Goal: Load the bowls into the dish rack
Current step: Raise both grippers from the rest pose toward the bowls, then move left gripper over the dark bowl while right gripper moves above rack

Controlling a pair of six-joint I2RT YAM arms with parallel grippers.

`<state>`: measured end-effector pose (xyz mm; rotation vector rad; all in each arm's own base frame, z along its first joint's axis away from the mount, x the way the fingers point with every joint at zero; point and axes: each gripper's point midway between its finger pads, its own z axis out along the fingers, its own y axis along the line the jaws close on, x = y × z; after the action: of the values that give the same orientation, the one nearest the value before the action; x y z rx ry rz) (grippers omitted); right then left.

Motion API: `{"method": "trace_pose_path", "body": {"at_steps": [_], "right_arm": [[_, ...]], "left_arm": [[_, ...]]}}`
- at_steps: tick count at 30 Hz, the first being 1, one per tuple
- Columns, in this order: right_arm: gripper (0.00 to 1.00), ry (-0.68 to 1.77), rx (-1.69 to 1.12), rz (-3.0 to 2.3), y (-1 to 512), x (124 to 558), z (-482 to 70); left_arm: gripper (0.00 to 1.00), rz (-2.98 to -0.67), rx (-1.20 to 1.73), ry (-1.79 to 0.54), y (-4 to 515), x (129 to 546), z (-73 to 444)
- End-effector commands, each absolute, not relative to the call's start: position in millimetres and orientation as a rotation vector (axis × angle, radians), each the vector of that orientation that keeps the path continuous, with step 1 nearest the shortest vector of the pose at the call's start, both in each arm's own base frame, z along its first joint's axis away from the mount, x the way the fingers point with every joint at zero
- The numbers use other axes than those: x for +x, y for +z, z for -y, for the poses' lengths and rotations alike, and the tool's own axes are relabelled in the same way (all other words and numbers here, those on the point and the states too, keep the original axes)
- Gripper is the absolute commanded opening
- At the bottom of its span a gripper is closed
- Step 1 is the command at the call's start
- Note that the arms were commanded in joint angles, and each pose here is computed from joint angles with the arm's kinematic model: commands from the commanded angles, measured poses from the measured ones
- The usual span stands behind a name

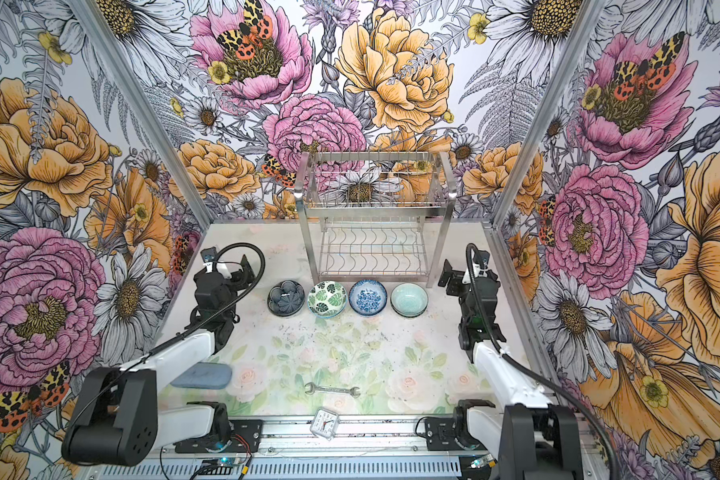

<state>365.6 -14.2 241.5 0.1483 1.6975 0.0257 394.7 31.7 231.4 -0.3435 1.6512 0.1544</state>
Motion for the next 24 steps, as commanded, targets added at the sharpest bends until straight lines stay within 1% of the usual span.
{"method": "trace_pose_path", "body": {"at_steps": [1, 5, 9, 13, 16, 21, 24], "right_arm": [[1.0, 0.037, 0.166, -1.826, 232.8, 351.6, 3.2], [0.98, 0.066, 0.124, -1.885, 249.9, 353.0, -15.3], [0.98, 0.046, 0.054, -1.959, 260.1, 362.6, -39.5], [0.98, 0.046, -0.039, -2.014, 262.5, 373.5, -68.3], [0.98, 0.046, -0.095, -2.032, 263.4, 380.8, -85.4], [0.98, 0.017, -0.164, -2.046, 261.3, 385.8, -100.8], [0.98, 0.012, -0.172, -2.053, 258.6, 386.9, -102.4]], "left_arm": [[0.99, -1.756, -0.485, 0.143, 228.8, 382.2, -38.3], [0.99, -1.85, -0.474, 0.044, 241.0, 376.5, -19.7], [0.99, -1.967, -0.441, 0.006, 231.6, 367.3, -4.5], [0.99, -2.09, -0.404, 0.01, 202.4, 362.9, 3.9], [0.99, -2.181, -0.373, -0.034, 176.2, 365.9, 16.0], [0.99, -2.274, -0.348, -0.036, 143.0, 370.0, 28.1], [0.94, -2.312, -0.315, -0.087, 130.5, 372.7, 39.3]]}}
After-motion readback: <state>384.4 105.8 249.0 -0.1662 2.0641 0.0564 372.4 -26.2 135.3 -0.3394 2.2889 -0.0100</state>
